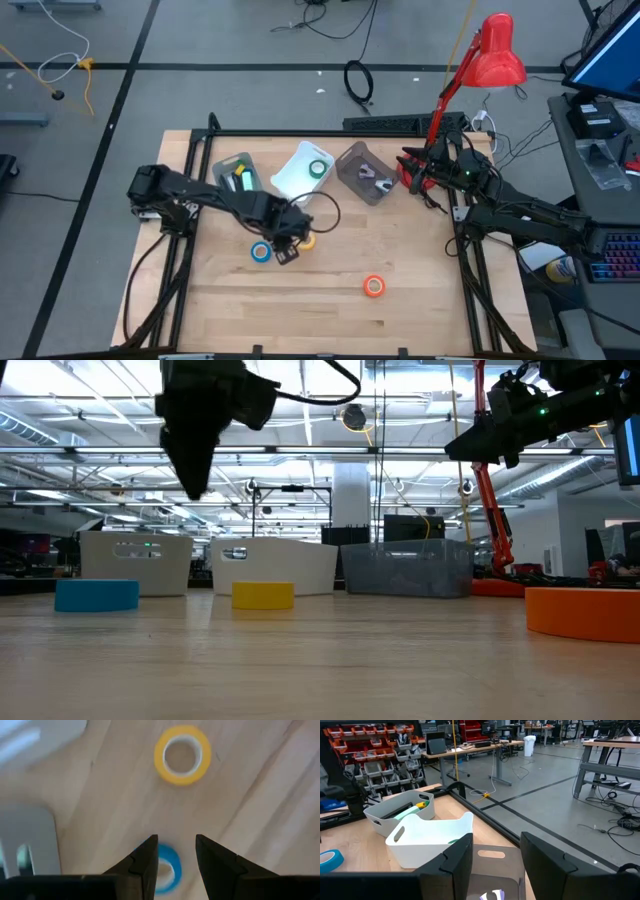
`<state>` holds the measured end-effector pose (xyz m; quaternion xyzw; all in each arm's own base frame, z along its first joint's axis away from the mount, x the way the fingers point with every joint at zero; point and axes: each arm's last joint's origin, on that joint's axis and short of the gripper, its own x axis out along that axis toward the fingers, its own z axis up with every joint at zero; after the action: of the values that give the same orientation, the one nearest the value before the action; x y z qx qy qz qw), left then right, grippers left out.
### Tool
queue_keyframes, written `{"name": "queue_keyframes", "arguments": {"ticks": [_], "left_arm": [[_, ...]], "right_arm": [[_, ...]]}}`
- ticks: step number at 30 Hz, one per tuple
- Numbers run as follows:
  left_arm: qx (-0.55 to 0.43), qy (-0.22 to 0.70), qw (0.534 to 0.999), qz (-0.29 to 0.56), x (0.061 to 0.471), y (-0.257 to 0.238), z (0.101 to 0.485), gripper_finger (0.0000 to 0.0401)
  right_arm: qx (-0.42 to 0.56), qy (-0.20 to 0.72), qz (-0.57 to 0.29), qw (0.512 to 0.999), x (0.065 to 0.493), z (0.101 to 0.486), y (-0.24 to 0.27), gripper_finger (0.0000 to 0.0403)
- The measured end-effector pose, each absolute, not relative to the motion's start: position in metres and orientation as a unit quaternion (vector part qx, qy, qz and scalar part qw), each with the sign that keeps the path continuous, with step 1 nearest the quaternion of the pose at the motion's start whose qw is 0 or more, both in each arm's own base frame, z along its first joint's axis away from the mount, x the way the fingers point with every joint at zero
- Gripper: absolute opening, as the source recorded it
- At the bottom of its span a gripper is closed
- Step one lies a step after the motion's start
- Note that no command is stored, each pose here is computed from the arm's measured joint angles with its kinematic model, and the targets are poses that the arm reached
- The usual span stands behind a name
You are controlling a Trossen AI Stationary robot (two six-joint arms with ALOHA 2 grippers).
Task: Pick and place Stapler, Stapler remover, tape
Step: Put the yellow tape into the white bin
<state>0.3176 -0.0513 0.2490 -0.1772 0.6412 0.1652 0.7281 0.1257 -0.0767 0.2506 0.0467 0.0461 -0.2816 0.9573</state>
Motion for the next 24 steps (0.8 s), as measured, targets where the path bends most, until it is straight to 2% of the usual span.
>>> {"name": "queue_keyframes", "arguments": {"ticks": [7,14,18,24], "left_arm": [[-0.030,0.613,0.788,0.059,0.324,-0.057,0.224,0.0131],[0.079,0.562,0.822,-0.031,0.333,-0.056,0.213,0.0131],[0.101,0.536,0.836,-0.055,0.339,-0.054,0.215,0.0131],[0.076,0.527,0.843,-0.077,0.344,-0.046,0.213,0.0131]], "right_arm": [[0.047,0.046,-0.282,0.957,0.126,0.251,-0.077,0.0155],[0.047,0.046,-0.282,0.957,0.126,0.251,-0.077,0.0155],[0.047,0.046,-0.282,0.957,0.126,0.251,-0.077,0.0155],[0.047,0.046,-0.281,0.957,0.126,0.251,-0.077,0.0155]]}}
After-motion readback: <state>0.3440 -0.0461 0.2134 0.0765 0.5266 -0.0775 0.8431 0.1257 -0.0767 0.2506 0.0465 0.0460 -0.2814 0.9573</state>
